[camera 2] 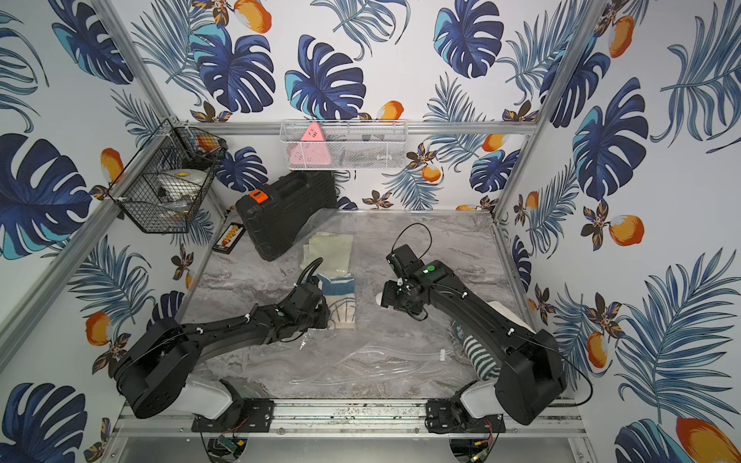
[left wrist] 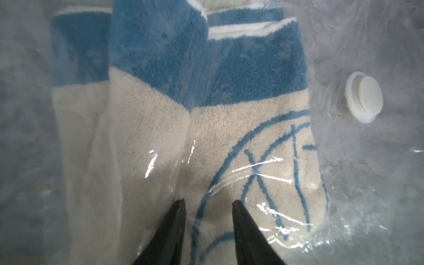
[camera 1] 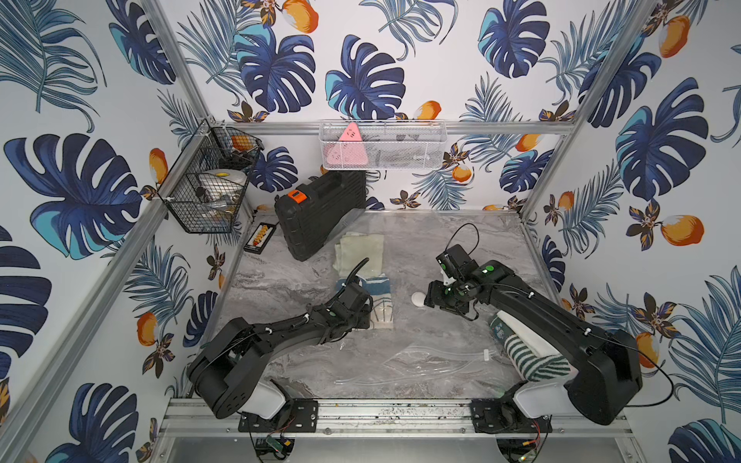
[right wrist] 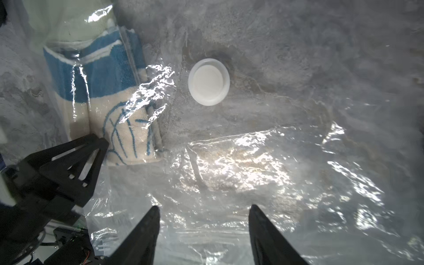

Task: Place the folded towel into the vacuum bag
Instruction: Adjust the vacuum bag at the center of the board.

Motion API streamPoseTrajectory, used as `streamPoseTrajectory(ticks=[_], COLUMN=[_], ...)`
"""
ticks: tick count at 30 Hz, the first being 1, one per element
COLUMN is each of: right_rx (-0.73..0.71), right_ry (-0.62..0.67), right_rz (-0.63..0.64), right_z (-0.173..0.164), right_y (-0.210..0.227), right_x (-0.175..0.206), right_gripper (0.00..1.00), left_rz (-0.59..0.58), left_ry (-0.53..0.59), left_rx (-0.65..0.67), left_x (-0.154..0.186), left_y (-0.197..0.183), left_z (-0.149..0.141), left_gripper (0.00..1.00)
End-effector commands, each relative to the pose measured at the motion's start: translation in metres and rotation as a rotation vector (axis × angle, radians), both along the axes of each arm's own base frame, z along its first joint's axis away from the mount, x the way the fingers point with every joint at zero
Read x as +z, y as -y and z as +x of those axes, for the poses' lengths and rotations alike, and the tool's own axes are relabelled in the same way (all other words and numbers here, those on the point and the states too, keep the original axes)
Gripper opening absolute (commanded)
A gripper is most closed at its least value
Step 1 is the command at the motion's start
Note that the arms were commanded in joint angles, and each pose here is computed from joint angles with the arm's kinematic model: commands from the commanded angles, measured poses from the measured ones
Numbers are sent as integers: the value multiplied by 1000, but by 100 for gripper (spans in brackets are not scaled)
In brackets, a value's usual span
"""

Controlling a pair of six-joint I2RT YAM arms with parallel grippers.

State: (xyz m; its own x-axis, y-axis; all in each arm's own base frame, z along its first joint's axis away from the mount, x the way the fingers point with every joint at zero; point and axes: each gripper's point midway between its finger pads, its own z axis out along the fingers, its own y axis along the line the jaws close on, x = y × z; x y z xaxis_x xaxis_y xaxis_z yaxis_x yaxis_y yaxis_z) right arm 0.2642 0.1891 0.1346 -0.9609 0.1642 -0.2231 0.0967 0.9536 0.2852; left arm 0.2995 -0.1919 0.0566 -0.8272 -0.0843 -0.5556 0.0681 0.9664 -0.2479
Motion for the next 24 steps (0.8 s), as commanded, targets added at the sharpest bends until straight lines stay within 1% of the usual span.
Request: streamPoseTrajectory(ticks=[1,4,5,8,11,12,14,16,18,19,21,22,23,24], right_rx=[18,-11,-17,-23,-8,-4,-11,-49,-143,-192,-287,-339,-389,-435], right_ry=[-25,-84,-102,-144,-156,-153,-122,-72,-28,-13,-1,1,-4,-12], right_rz=[56,43,34,24,1,-1,-15,-65,-132,-168,-240,-280,-315,-341], right_z=[-4,-17,-22,-33,-35,-35,-32,-29,-23,-23,-25,-28,-31,-35], right_y=[-14,-8,-5,0,3,3,10,27,60,78,114,134,152,167], right_x=[-24,-57,-68,-90,-92,-88,-68,-44,-22,-12,0,5,7,8], right_gripper=[60,59,58,57,57,57,59,64,71,76,84,92,98,100], left_rz=[-4,-117,-170,-235,-222,-209,-184,-167,-159,-158,-169,-183,-200,-212], left_ry=[18,35,36,28,-5,-16,-54,-69,-84,-91,-86,-79,-73,-64], left_rx=[-45,-170,-231,-320,-308,-299,-270,-239,-216,-213,-225,-233,-245,-257], left_x=[24,51,57,57,36,30,17,11,7,7,12,16,22,26], left_y=[7,50,70,106,108,106,96,87,79,78,81,83,86,89], left_z=[4,1,-3,-9,-6,-5,-3,-1,0,-1,-1,-1,0,0], left_gripper=[40,40,40,41,41,41,41,41,41,41,42,42,42,42])
